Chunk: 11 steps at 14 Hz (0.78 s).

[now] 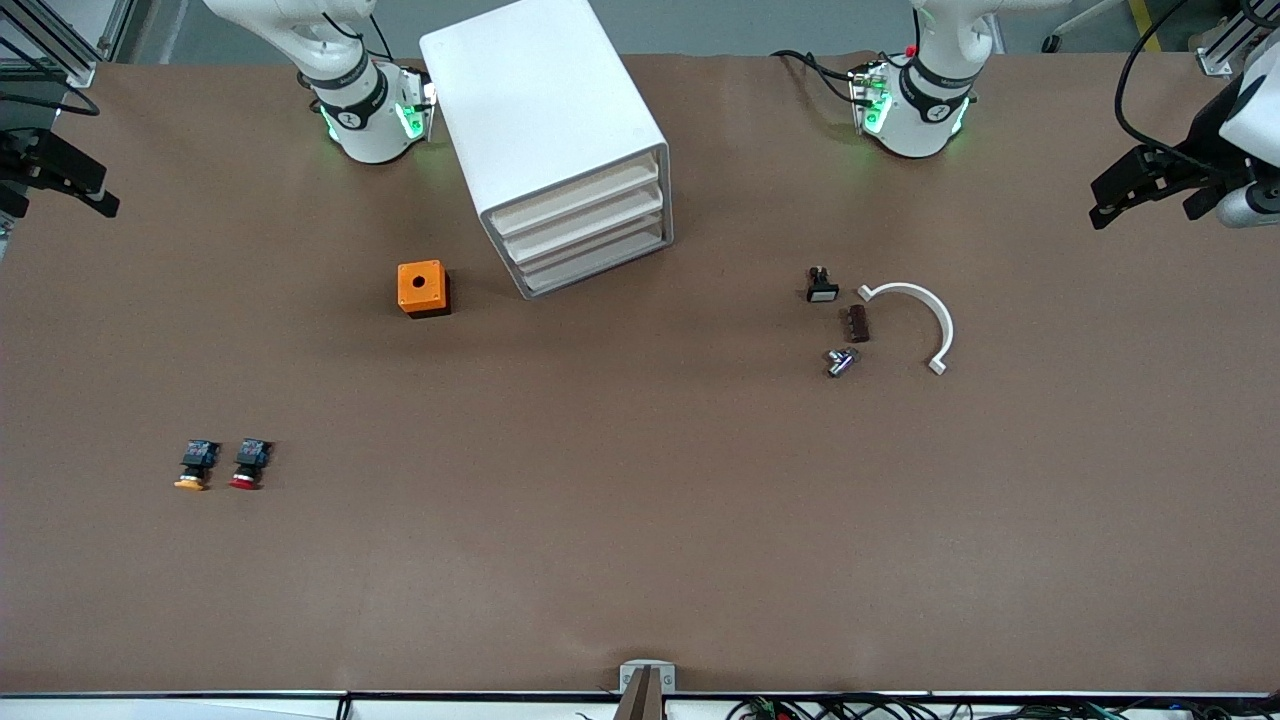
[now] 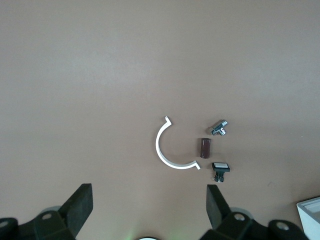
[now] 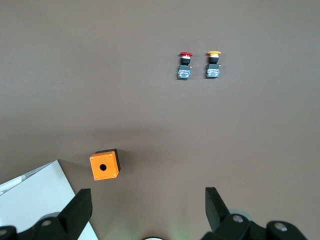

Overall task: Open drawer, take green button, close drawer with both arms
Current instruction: 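Move the left gripper from rest toward the white cabinet's drawer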

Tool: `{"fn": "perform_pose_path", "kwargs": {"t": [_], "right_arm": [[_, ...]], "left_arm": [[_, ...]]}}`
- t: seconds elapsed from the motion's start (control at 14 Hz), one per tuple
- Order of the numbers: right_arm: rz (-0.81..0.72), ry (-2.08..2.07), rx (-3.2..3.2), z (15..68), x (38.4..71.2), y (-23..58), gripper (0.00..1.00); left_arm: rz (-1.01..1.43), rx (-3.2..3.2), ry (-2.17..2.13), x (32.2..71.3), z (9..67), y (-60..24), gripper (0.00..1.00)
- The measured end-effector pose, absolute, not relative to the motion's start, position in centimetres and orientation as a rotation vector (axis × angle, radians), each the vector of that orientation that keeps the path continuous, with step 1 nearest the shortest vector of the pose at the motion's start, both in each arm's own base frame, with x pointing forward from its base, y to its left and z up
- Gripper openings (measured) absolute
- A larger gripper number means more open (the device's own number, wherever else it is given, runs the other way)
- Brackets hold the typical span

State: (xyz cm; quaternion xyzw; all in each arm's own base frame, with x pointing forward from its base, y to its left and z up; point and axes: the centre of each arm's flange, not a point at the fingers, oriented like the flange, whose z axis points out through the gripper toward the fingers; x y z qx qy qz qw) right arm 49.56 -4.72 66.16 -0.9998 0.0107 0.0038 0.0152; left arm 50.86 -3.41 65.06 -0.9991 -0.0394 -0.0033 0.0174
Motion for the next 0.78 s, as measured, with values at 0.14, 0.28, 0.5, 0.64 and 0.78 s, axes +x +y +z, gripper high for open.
{"fn": "perform_pose_path", "kwargs": {"t": [0.14, 0.28, 0.5, 0.64, 0.78], "right_arm": [[0.017, 0.036, -3.108, 66.1, 49.5, -4.8, 1.0], [0.017, 0.036, -3.108, 66.1, 49.5, -4.8, 1.0], [0.018, 0.036, -3.108, 66.1, 49.5, -4.8, 1.0], [0.018, 0.035, -3.108, 66.1, 49.5, -4.8, 1.0], [0.017, 0.035, -3.108, 66.1, 49.5, -4.8, 1.0]], "left_arm": [[-0.01, -3.104, -0.122, 50.9, 65.0, -3.4, 1.0], [-0.01, -3.104, -0.122, 50.9, 65.0, -3.4, 1.0], [-0.014, -3.105, -0.122, 51.2, 65.1, -3.4, 1.0], [0.014, -3.105, -0.116, 52.1, 64.1, -3.6, 1.0], [0.066, -3.104, -0.1, 53.5, 62.0, -4.3, 1.0]]}}
